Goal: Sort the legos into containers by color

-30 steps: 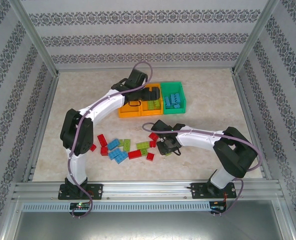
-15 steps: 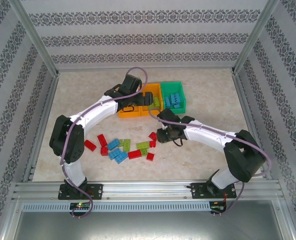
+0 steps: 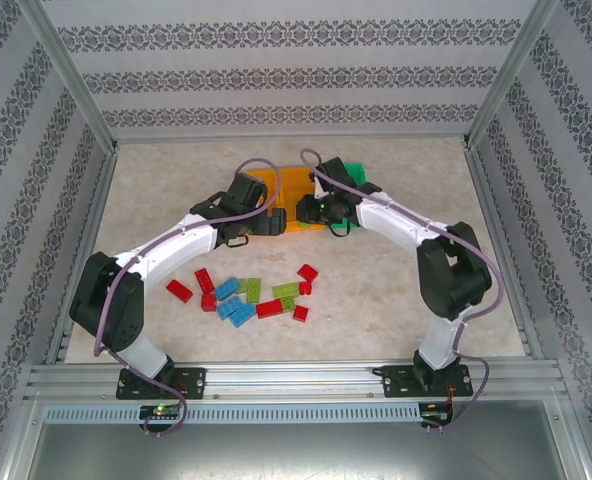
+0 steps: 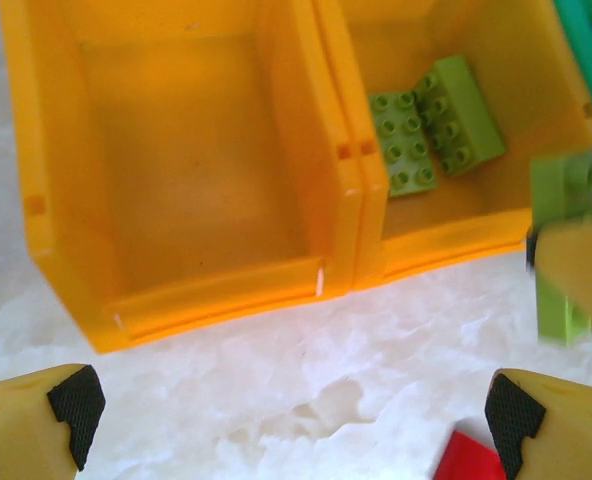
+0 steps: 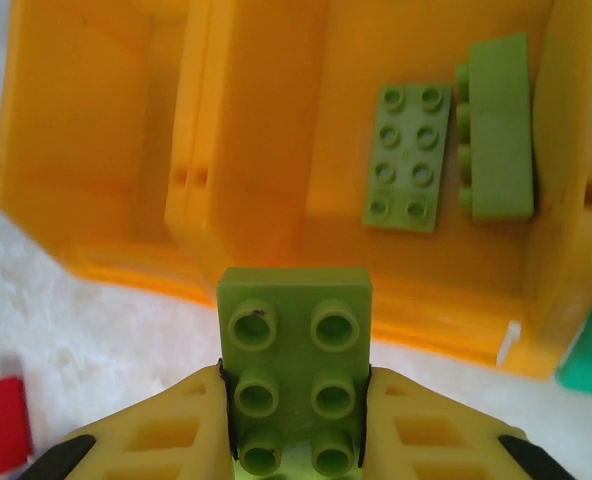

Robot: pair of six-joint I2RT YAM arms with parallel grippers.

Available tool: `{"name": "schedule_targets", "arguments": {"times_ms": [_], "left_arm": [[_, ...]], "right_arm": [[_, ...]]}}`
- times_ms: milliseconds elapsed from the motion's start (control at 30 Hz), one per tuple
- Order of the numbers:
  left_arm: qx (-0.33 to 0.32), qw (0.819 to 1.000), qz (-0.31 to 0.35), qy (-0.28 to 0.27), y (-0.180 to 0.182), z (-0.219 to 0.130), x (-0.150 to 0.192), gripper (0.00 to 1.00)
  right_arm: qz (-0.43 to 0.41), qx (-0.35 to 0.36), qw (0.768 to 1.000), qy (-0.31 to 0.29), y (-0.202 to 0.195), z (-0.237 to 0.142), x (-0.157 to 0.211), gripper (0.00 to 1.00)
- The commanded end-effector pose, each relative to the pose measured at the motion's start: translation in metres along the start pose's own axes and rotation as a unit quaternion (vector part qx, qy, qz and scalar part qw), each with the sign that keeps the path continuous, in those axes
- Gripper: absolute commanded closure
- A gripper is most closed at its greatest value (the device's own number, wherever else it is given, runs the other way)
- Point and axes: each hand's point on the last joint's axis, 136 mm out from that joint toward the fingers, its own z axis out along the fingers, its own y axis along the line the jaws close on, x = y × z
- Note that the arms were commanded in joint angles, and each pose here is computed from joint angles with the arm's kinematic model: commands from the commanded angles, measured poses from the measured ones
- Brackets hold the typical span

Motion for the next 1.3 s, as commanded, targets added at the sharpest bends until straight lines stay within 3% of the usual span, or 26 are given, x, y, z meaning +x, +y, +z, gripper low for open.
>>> {"name": "schedule_targets", "arguments": {"times_ms": [0,333,733,1000,1267], "left_arm": [[-0.017,1.0,0.013,-0.004,0.01,-0.006,0.007,0.0],[-0.024,0.999,0.04,0.023,0.029,-0.016,0.047,0.0],[0.0,0.995,0.079,0.057,0.04,-0.022,0.098,0.0],[-0.005,0.997,0.068,0.029,0.051,-0.037,0.103,0.0],[-0.043,0.998,0.039,0.025,0.061,-0.037,0.096,0.01]], "right_arm": [[0.027,0.001,1.0,-0.001,0.001,0.011,-0.017,0.71],[0.069,0.018,0.997,0.008,-0.017,0.044,-0.04,0.63],[0.078,-0.001,0.997,0.01,-0.009,0.043,-0.039,0.34],[0.002,-0.03,1.0,-0.003,0.021,0.025,-0.031,0.21],[-0.088,-0.003,0.996,-0.024,0.028,0.004,-0.005,0.18]]}}
